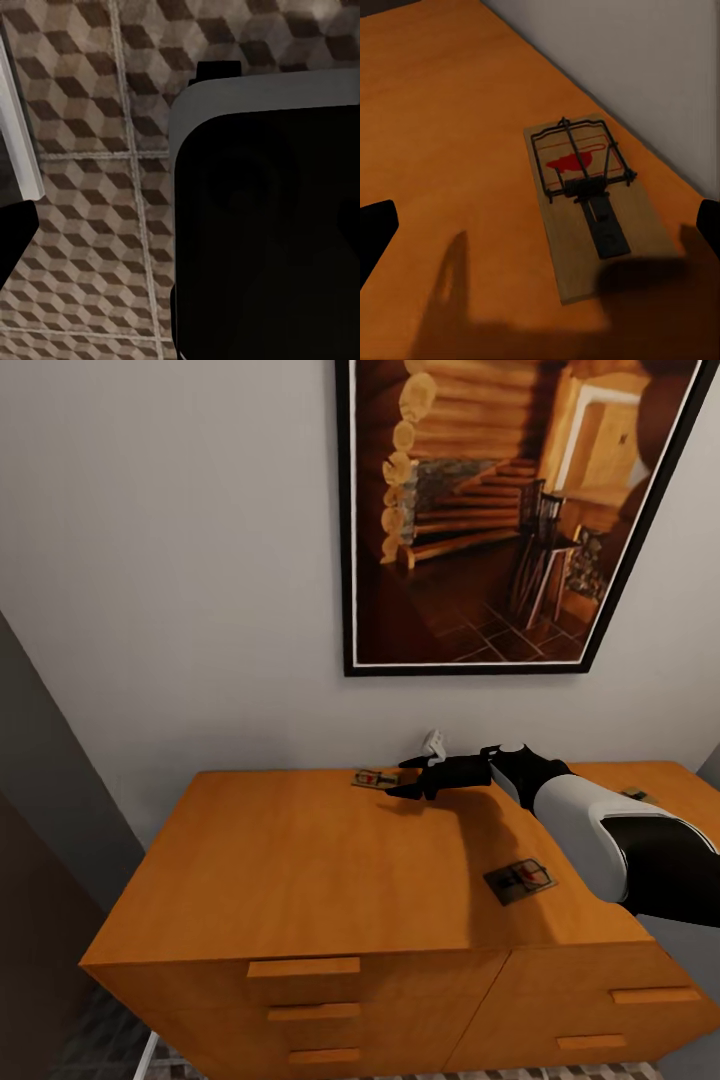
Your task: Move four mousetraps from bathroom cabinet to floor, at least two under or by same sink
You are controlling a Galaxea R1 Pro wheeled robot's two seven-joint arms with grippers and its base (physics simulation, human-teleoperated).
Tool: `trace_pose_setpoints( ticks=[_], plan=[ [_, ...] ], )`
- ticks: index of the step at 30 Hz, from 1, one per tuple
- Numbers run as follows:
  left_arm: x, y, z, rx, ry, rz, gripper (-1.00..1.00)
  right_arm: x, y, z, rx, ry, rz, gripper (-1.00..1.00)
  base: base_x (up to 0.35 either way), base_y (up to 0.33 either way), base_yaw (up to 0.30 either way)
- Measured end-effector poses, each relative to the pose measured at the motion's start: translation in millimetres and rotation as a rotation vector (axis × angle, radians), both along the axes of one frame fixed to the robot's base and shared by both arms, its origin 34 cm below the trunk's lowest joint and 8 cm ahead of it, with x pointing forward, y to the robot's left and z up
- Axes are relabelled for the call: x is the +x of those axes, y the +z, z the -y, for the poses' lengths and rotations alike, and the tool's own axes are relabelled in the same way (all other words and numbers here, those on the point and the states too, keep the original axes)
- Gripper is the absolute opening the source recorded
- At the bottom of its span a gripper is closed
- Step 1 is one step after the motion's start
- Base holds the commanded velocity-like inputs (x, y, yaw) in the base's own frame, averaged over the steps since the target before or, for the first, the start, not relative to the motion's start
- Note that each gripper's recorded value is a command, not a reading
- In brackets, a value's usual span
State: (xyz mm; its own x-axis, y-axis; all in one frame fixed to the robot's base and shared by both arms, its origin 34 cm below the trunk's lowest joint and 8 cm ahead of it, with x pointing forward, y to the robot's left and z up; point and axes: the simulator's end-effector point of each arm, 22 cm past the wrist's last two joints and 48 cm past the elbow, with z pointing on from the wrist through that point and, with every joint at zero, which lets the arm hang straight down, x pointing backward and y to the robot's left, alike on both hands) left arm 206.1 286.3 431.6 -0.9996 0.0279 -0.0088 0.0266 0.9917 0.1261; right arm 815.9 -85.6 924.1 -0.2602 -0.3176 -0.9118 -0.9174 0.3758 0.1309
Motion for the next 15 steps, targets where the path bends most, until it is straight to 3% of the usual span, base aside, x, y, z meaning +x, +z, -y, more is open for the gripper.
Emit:
trace_pose_setpoints(
  ticks=[15],
  plan=[
    [0.0, 0.0, 0.8, -0.001, 0.000, 0.000, 1.00, 0.3, -0.1, 0.1, 0.000, -0.001, 0.000, 1.00, 0.003, 0.001, 0.000]
  ],
)
